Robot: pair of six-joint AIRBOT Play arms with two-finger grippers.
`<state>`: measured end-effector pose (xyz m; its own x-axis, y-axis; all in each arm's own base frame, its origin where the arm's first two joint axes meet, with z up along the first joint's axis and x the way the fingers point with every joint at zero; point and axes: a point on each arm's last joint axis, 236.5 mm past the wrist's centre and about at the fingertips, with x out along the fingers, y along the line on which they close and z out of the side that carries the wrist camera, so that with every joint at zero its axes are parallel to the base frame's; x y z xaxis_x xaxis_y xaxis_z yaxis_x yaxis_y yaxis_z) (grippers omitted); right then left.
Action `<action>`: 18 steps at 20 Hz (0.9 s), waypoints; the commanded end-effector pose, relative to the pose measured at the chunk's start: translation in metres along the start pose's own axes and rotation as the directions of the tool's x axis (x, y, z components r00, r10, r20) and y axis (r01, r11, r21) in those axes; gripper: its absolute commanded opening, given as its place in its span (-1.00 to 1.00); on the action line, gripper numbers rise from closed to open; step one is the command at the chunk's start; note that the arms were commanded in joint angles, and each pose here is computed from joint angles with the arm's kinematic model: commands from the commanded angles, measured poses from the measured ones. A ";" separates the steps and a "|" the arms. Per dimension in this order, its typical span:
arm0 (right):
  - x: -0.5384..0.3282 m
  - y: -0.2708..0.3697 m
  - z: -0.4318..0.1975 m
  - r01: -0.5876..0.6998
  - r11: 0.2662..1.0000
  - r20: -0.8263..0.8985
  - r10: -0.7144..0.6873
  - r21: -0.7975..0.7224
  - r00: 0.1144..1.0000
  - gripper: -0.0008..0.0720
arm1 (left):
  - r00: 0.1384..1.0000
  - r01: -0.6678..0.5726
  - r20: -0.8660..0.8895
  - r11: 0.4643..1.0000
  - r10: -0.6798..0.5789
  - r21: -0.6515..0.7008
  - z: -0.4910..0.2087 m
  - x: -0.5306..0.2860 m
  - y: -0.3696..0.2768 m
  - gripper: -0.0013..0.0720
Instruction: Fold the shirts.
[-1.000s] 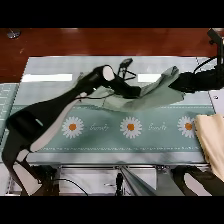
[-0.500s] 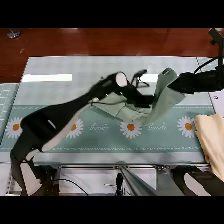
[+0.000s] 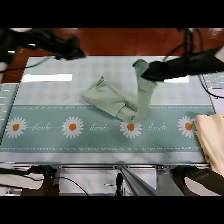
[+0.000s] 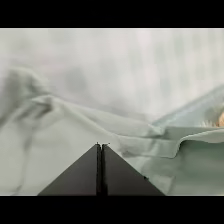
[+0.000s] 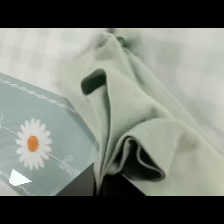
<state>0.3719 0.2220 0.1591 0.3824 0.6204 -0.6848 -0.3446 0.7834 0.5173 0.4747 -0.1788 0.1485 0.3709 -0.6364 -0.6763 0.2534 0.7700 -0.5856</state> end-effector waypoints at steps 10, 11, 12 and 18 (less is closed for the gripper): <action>0.235 0.066 0.010 -0.174 0.978 -0.152 0.190 0.116 0.970 0.29 | 0.916 -0.167 0.341 0.973 0.213 -0.158 -0.149 -0.127 0.055 -0.86; 0.239 0.072 0.001 -0.207 0.968 -0.185 0.232 0.142 0.955 0.75 | 0.927 -0.158 0.312 0.971 0.209 -0.181 -0.159 -0.116 0.061 -0.86; 0.234 0.077 -0.007 -0.243 0.959 -0.223 0.271 0.146 0.936 0.76 | 0.936 -0.156 0.283 0.966 0.211 -0.205 -0.169 -0.106 0.069 -0.86; 0.070 -0.007 0.035 -0.135 0.987 -0.259 0.154 0.091 0.954 0.76 | 0.950 -0.157 0.227 0.958 0.213 -0.242 -0.182 -0.091 0.082 -0.86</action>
<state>0.4454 0.3409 0.0910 0.1036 0.7619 -0.6394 -0.3078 0.6358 0.7078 0.3023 -0.0659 0.0915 0.6223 -0.4275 -0.6557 -0.0158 0.8307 -0.5565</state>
